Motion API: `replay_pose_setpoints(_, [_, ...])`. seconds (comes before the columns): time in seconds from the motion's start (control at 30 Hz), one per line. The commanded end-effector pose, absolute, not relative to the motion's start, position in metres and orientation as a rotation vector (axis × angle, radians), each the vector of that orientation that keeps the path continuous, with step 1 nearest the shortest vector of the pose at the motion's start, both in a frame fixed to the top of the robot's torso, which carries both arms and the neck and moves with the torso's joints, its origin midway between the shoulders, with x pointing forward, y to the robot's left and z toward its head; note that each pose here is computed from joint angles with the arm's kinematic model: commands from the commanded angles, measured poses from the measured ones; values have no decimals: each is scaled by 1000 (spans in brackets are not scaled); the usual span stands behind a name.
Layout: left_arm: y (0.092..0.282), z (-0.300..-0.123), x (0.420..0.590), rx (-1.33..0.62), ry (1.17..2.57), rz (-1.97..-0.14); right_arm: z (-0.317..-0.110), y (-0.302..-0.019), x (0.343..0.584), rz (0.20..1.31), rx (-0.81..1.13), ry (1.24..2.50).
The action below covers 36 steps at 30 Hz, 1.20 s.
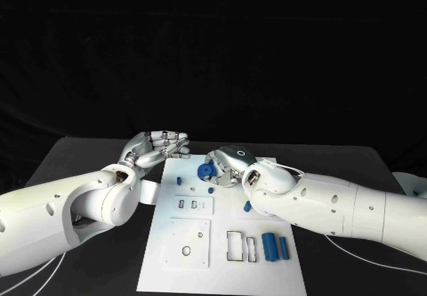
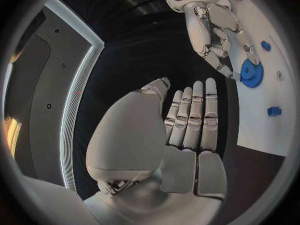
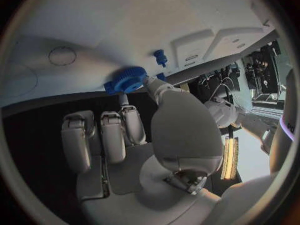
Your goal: Assemble the parts on the task board
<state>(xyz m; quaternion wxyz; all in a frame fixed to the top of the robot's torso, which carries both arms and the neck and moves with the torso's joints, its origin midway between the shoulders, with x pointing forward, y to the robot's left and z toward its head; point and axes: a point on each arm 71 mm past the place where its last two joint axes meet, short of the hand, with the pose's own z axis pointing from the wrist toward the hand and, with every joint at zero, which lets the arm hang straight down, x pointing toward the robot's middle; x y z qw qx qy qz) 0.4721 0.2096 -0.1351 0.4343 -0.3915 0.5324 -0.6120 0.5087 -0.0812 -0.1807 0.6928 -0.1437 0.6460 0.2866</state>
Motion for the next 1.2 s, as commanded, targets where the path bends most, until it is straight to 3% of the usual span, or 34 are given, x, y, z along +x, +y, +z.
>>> replay_pose_setpoints(0.03, [208,-133,472,-969,1325,-1541,-184,-80,509,631,-340,1487])
replay_pose_setpoints(0.53, [209,-133,472,-970,1324,-1536,-188,-85,512,602,-338,1546])
replay_pose_setpoints(0.83, [210,-134,473,-971,1322,-1533,-175,-103,505,667,-255,1410])
replay_pose_setpoints(0.97, [213,-134,473,-973,1320,-1528,-162,-133,503,741,-182,1412])
replay_pose_setpoints(1.2, [217,-134,475,-975,1316,-1520,-155,-206,504,829,-50,1606])
